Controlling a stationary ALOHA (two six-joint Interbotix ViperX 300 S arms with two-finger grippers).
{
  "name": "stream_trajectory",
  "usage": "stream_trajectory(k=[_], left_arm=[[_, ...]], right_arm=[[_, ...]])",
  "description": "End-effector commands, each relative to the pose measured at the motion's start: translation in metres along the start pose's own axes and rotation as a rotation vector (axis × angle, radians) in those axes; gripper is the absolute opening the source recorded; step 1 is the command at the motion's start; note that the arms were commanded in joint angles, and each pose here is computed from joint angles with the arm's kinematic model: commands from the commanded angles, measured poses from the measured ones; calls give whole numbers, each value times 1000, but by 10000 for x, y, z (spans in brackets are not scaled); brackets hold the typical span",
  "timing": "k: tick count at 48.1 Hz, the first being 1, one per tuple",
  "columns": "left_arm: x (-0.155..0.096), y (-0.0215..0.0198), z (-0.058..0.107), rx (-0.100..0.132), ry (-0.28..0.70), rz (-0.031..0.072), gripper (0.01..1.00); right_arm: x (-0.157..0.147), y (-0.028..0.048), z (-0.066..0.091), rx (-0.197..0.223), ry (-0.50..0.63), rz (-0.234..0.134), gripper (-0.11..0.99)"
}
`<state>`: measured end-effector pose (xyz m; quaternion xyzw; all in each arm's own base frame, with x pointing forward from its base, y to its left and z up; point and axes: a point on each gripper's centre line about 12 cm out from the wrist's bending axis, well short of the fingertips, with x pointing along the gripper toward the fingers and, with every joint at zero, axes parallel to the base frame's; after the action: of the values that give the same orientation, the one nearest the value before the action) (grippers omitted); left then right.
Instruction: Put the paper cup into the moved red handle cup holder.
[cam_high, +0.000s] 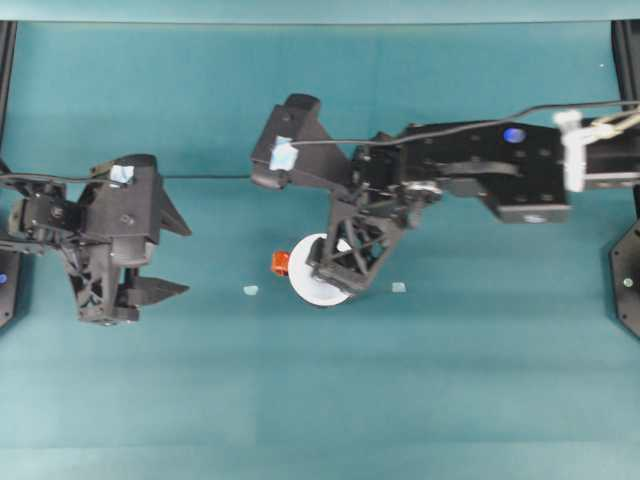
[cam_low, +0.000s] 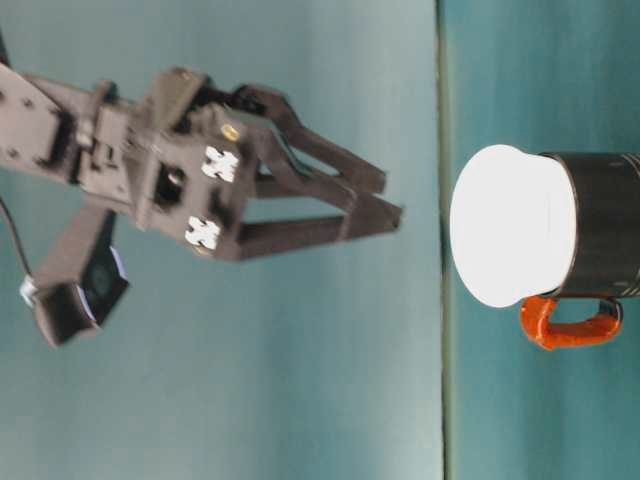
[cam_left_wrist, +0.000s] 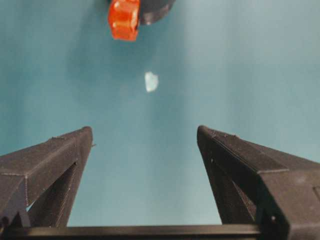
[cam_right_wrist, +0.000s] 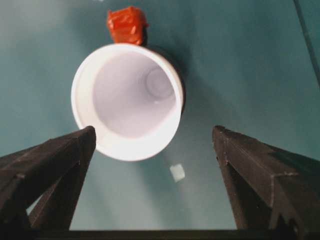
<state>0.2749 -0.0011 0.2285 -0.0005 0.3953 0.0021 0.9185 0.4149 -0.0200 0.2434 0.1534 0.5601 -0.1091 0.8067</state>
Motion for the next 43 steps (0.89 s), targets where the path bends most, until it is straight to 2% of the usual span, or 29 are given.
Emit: stream_trajectory(k=[1,12,43], left_arm=[[-63,-3,56,4,-28,-1,937],[-84,-11,59,6,-31,-3,935],[-88,-20,59,5,-31,-5,935]], right_arm=[[-554,17,-8,-13,-125,42,694],[-560,46,-33,-24,-141,51,694],[-556,48,-32,-19,-144,54,694]])
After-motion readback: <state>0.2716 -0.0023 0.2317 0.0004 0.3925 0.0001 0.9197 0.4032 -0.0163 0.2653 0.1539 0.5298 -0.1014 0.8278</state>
